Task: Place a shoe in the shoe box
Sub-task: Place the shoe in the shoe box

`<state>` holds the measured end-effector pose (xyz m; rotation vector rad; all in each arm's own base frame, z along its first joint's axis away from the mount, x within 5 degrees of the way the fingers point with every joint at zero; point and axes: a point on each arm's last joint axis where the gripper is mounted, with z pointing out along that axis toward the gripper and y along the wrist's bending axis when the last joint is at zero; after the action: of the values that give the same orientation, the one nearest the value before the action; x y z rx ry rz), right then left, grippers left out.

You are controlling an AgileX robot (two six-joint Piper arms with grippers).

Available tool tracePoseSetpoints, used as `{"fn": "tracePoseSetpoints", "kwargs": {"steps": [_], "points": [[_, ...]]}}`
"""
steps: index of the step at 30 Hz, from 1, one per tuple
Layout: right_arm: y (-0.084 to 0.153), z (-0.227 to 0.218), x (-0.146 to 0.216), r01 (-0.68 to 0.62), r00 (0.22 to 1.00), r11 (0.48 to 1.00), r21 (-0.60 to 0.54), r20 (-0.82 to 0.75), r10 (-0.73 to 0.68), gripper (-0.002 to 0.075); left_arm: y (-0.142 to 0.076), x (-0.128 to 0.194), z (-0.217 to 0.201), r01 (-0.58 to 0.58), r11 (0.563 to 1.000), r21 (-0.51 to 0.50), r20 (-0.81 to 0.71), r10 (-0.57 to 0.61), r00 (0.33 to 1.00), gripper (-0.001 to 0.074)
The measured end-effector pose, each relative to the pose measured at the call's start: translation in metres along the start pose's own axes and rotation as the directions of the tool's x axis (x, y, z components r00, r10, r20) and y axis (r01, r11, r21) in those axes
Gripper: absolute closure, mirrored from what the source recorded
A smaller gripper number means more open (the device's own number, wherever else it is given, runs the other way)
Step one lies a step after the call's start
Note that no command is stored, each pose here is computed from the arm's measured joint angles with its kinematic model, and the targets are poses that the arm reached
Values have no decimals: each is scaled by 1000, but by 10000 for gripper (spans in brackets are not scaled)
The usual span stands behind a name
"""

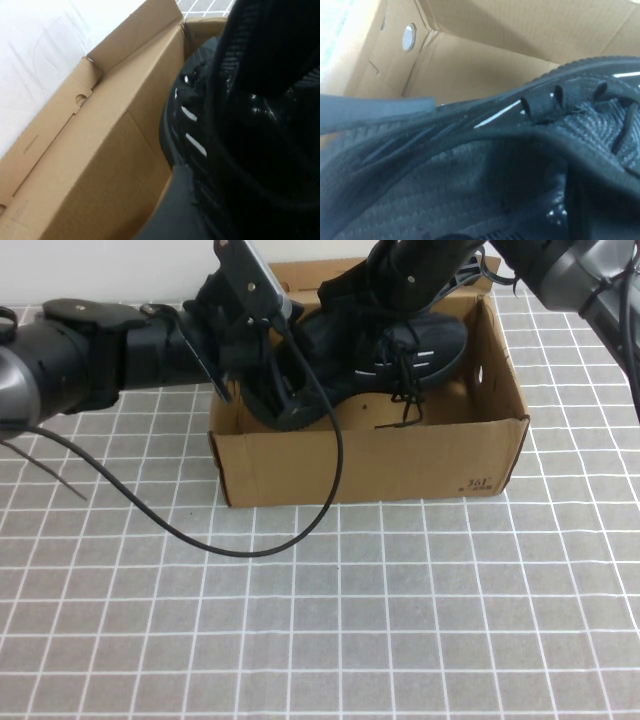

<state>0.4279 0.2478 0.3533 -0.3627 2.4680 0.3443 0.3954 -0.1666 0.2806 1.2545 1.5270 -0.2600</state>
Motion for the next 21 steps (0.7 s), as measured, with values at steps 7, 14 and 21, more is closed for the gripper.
{"fn": "tracePoseSetpoints", "kwargs": {"steps": [7, 14, 21], "points": [[-1, 0, -1, 0, 1000, 1000, 5, 10, 0, 729, 2, 1, 5, -11, 1000, -3, 16, 11, 1000, 317], [-1, 0, -3, -5, 999, 1000, -10, 34, 5, 729, 5, -1, 5, -5, 999, -47, 13, 6, 1000, 581], [-1, 0, -4, 2, 999, 1000, -12, 38, -2, 720, 5, -2, 6, -21, 998, -58, 19, 22, 1000, 651]]}}
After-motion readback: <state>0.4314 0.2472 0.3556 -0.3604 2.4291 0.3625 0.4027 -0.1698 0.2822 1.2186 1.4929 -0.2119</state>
